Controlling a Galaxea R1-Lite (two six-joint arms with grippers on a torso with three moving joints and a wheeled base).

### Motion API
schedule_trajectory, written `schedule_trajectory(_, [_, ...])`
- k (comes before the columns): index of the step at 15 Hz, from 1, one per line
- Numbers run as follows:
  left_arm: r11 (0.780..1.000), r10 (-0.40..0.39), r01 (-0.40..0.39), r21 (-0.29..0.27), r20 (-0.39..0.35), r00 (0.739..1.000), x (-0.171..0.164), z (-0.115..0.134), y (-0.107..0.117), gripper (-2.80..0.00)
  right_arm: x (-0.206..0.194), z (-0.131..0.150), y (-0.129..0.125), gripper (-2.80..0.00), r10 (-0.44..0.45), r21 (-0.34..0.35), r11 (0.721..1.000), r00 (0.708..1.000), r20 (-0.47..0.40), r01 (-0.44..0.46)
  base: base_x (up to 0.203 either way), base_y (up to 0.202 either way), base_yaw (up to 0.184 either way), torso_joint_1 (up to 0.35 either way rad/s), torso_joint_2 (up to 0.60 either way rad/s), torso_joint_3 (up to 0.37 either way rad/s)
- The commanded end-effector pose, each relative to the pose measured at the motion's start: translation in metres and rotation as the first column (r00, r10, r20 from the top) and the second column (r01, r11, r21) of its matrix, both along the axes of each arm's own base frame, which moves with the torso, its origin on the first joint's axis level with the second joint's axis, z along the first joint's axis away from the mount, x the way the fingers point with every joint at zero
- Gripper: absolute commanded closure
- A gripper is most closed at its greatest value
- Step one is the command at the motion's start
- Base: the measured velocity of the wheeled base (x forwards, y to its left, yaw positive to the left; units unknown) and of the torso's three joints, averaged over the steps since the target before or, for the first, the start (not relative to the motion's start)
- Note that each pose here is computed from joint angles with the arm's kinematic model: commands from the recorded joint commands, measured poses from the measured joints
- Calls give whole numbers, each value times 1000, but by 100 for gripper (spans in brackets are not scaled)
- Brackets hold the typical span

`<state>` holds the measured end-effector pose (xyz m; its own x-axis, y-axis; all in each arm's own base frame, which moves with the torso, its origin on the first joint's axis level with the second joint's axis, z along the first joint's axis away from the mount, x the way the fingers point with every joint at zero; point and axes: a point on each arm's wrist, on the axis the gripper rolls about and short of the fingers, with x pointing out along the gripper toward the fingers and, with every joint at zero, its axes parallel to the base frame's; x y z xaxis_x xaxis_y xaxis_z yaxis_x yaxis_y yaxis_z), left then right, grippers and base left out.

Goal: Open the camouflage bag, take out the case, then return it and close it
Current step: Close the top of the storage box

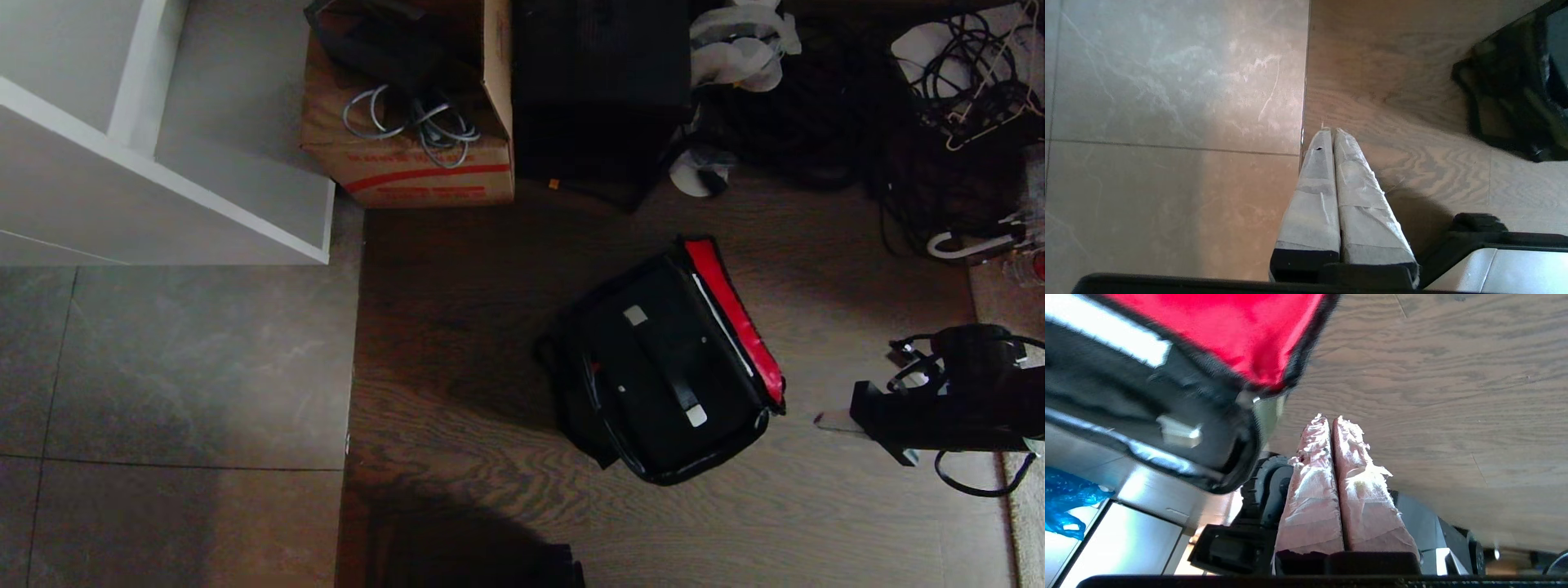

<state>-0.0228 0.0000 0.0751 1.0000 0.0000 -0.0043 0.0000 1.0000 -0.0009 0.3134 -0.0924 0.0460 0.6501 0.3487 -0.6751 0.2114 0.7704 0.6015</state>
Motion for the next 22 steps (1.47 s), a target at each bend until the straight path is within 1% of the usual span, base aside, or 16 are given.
schedule_trajectory(1, [1000,0,0,-1,-2,1000,0,0,0,0,0,-1,0,0,2,6,1000,1000,-2,-2,0,0,0,-2,2,-197])
schedule_trajectory(4, [1000,0,0,1,-1,1000,0,0,0,0,0,-1,-3,0,-1,16,1000,1000,-5,1,0,0,0,1,0,-189])
schedule_trajectory(7, [1000,0,0,1,0,1000,0,0,0,0,-1,-5,-5,0,-5,33,999,1000,-25,6,0,0,0,3,3,-62])
schedule_trajectory(10, [1000,0,0,1,0,1000,0,0,0,0,1,-10,-5,0,-17,72,997,999,-42,20,0,0,0,0,0,0])
schedule_trajectory(11, [1000,0,0,1,-2,1000,0,0,0,0,2,-11,-9,0,-42,85,995,998,-49,46,0,0,0,0,0,0])
schedule_trajectory(12, [1000,0,0,1,1,1000,0,0,0,0,6,-9,-16,0,-54,96,994,998,-33,57,0,0,0,0,0,0])
schedule_trajectory(14, [1000,0,0,1,0,1000,0,0,0,0,17,-4,-33,0,-60,152,987,998,15,57,0,0,0,0,0,0])
schedule_trajectory(17, [1000,0,0,1,0,1000,0,0,0,0,31,-32,-42,0,-86,193,977,995,-47,93,0,0,0,0,0,0])
schedule_trajectory(19, [1000,0,0,1,1,1000,0,0,0,0,32,-35,-43,0,-93,210,972,993,-70,106,0,0,0,0,0,0])
schedule_trajectory(20, [1000,0,0,1,1,1000,0,0,0,0,31,-38,-42,-280,-95,220,969,992,-87,112,0,0,0,0,0,0])
schedule_trajectory(22, [1000,0,0,1,1,1000,0,0,0,0,30,-41,-42,-280,-98,231,966,990,-99,119,0,0,0,0,0,0])
